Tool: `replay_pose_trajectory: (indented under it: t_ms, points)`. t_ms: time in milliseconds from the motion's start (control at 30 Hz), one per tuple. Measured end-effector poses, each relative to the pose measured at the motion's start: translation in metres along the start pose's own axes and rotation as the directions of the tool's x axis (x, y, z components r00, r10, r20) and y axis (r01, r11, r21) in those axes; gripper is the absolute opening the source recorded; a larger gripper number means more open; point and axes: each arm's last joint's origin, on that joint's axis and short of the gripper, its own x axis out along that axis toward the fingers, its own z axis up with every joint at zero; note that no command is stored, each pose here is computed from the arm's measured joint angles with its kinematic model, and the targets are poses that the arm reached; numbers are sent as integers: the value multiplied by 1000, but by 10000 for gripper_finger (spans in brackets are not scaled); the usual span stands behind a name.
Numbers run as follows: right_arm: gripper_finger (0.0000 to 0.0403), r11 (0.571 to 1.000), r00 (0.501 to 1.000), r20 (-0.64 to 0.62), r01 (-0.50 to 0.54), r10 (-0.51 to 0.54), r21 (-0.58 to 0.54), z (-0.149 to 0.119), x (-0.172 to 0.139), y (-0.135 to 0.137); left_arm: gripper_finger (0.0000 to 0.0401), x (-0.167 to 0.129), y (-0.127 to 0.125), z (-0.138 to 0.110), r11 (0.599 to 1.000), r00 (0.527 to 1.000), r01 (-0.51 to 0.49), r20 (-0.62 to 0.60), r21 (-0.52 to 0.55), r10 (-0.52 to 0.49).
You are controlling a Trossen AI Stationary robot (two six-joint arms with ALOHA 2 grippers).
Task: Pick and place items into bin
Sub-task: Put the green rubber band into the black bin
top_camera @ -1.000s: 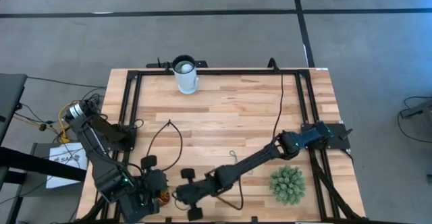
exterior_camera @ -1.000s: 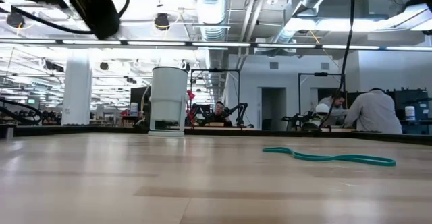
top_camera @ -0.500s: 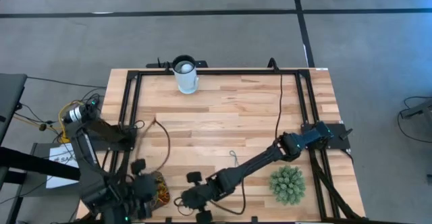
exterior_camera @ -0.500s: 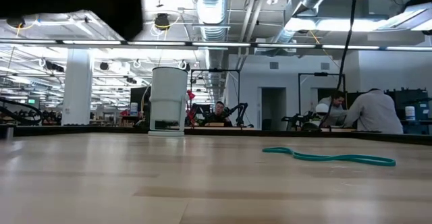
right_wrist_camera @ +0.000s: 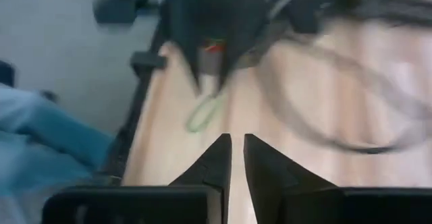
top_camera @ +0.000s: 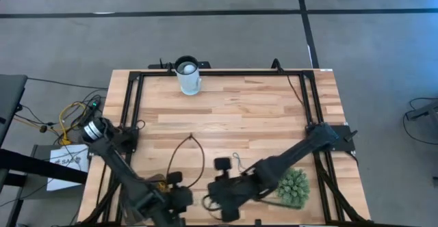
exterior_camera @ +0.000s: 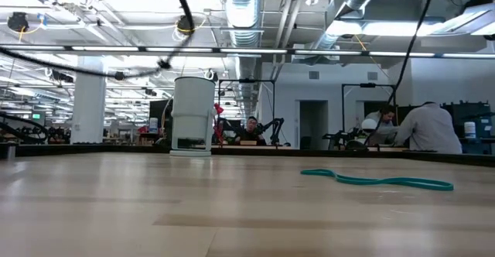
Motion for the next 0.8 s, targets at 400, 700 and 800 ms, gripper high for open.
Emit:
replay_pose_trajectory:
  t_ms: [400,700,800]
  points:
    - [16,995,985,141,91,-95,31,-3,-97,12,112,72,-4,-1,963,974,126,-215,238,-75]
    - [15,995,988,117,98,-96,-7,-11,-89,28,143,108,-6,-19,948,949,124,-314,293,-27]
    - [15,995,986,128,101,-103,24,-10,-89,26,144,109,-4,-18,946,954,92,-300,310,5]
